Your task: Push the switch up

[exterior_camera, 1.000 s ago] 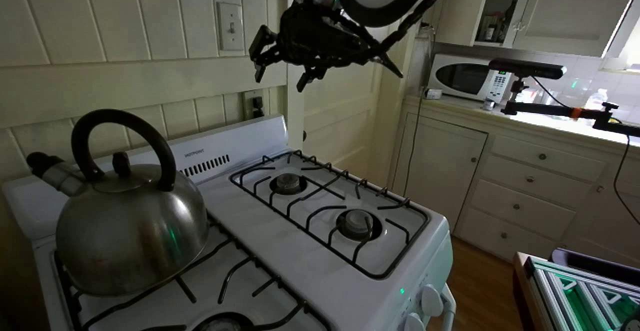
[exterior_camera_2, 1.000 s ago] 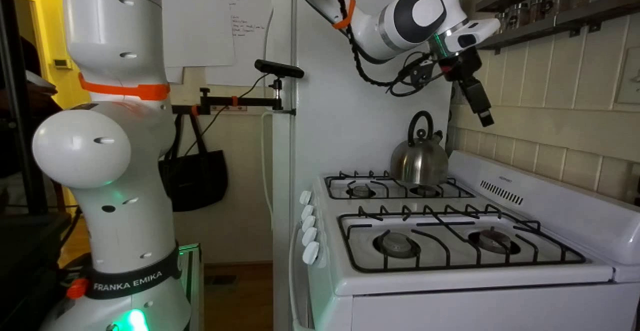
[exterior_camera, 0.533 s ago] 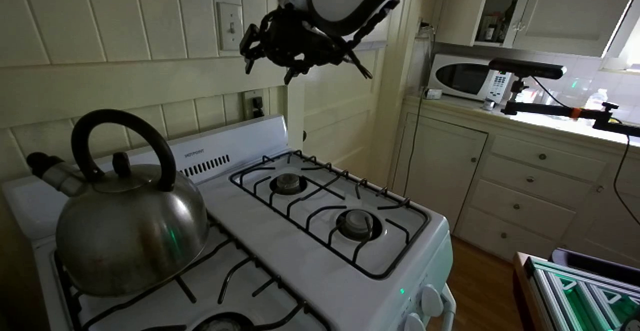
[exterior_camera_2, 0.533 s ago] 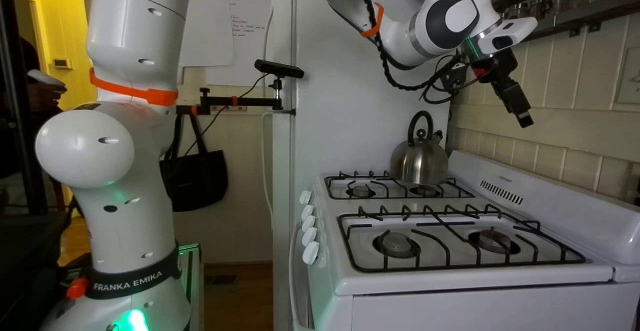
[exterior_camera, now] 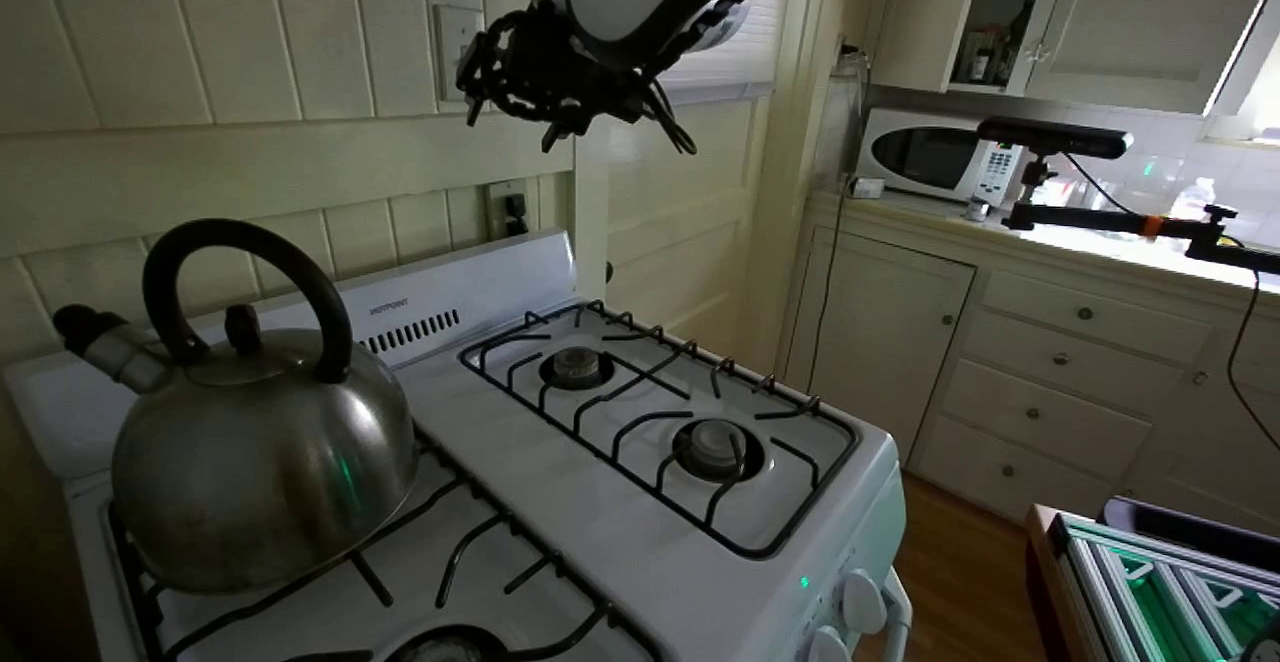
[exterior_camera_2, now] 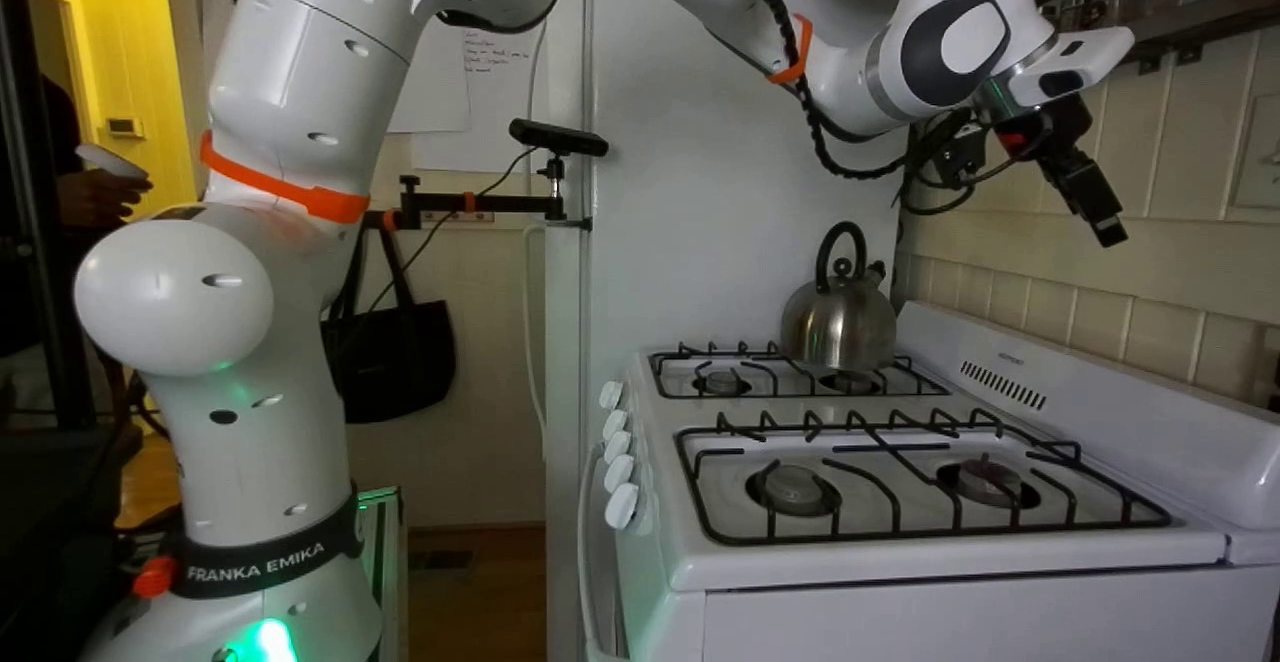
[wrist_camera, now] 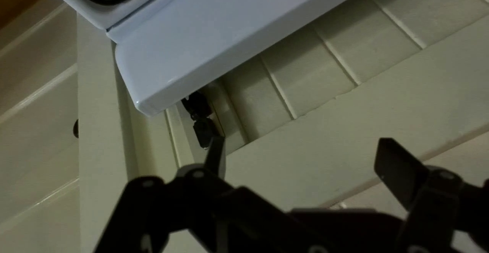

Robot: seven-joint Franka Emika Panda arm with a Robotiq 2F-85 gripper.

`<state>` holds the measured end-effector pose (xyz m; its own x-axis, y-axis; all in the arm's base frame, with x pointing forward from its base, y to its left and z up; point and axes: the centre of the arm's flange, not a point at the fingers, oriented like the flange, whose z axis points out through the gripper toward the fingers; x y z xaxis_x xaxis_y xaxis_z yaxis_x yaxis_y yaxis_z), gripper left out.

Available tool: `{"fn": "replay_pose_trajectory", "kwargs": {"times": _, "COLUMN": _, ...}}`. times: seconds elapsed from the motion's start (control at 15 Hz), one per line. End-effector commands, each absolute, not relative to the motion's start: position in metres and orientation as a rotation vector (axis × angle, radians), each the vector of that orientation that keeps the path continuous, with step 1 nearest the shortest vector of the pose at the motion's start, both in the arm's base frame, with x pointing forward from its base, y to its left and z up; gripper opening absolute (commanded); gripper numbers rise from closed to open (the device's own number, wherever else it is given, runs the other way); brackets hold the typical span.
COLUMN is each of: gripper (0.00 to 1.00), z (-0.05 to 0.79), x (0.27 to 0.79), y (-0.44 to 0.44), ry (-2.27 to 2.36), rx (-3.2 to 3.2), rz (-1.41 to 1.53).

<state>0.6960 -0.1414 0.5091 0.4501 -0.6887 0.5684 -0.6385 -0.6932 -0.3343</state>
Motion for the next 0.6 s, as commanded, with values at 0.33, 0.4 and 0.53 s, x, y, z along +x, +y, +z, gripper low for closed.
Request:
{"fn": "replay_pose_trajectory", "kwargs": {"times": 0.33, "gripper": 1.0, "z": 0.5101, "x": 0.6975, "y": -0.1443, "ry": 1.2, "rx": -2.614, "rz": -1.086}}
{"fn": "replay_pose_trajectory", "kwargs": {"times": 0.4, "gripper": 1.0, "z": 0.5101, "x": 0.6975, "y": -0.1442, "ry": 1.199, "rx": -2.615, "rz": -1.086}}
{"fn": "replay_pose_trajectory", "kwargs": {"times": 0.53, "gripper": 1.0, "z": 0.5107, "x": 0.701, "y": -0.1458, "ry": 1.218, "rx": -2.6, "rz": -1.105}}
